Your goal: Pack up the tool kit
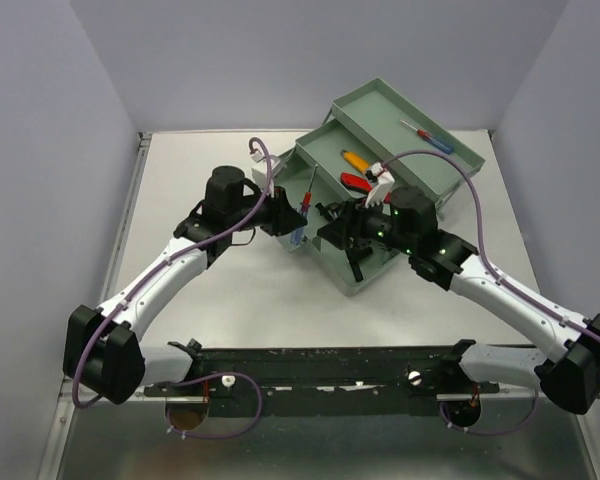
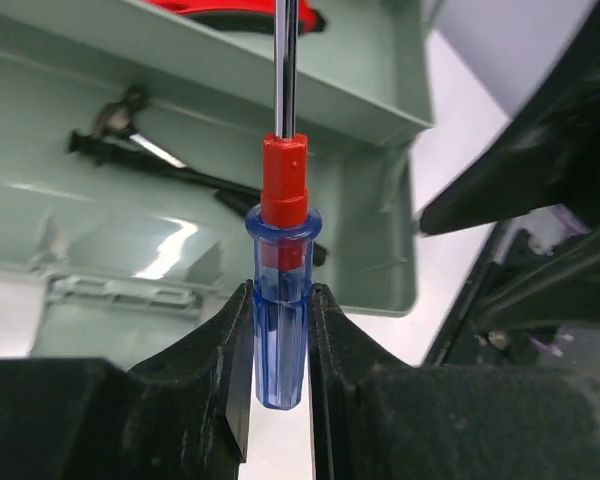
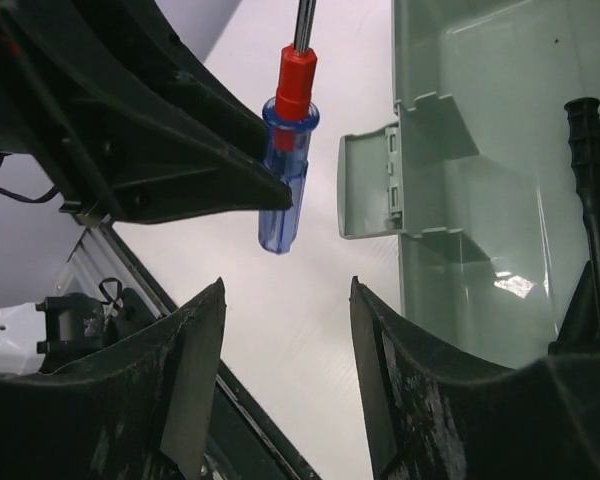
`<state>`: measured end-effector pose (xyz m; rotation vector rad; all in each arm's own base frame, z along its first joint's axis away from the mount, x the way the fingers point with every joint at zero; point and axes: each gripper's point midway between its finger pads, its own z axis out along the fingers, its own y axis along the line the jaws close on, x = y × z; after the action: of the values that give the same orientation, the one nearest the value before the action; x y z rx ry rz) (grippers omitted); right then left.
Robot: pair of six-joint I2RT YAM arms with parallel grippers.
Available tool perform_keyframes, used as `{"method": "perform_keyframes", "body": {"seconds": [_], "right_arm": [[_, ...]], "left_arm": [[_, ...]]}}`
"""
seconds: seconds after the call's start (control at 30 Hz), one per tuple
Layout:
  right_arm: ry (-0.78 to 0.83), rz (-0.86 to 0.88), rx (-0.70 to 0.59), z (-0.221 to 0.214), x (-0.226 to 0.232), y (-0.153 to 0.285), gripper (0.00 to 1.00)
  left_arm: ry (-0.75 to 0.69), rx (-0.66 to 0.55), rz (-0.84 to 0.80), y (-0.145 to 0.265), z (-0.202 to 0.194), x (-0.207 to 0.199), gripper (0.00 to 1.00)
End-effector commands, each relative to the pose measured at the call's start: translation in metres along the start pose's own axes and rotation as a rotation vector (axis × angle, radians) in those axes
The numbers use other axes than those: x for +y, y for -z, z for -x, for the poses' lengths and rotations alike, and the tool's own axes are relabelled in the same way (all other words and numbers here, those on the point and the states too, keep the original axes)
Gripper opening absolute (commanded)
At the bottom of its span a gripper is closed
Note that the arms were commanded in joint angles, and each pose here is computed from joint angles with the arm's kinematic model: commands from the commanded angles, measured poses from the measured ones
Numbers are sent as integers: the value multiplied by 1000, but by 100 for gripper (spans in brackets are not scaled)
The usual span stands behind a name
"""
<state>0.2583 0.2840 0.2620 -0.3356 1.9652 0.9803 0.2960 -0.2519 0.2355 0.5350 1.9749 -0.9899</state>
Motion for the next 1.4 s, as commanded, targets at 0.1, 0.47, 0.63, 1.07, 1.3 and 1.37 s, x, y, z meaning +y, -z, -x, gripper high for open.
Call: {"method": "perform_keyframes", "body": {"seconds": [0.1,0.47,0.63,1.07,1.3,1.37], "right_arm": [[-23,-68,-137,31,8,-16,61],[-19,-92,-281,64,8,-11,61],[-34,-67,-231,56,13,-24,57],[-30,-26,-190,44,21,-36,4],[292,-194,-267,98,11,8,1],[450,-336,-263,124,-5,34,1]], "left_arm": [[-31,-61,-275,3,15,-59,0],[-21,-34,-337,6,6,-79,0],[-39,-35,-336,8,5,-81,0],[-33,4,-349,2,-1,-81,0],[-140,6,-154,10,7,-55,99],[-196,-19,-66,20,14,-44,99]]}}
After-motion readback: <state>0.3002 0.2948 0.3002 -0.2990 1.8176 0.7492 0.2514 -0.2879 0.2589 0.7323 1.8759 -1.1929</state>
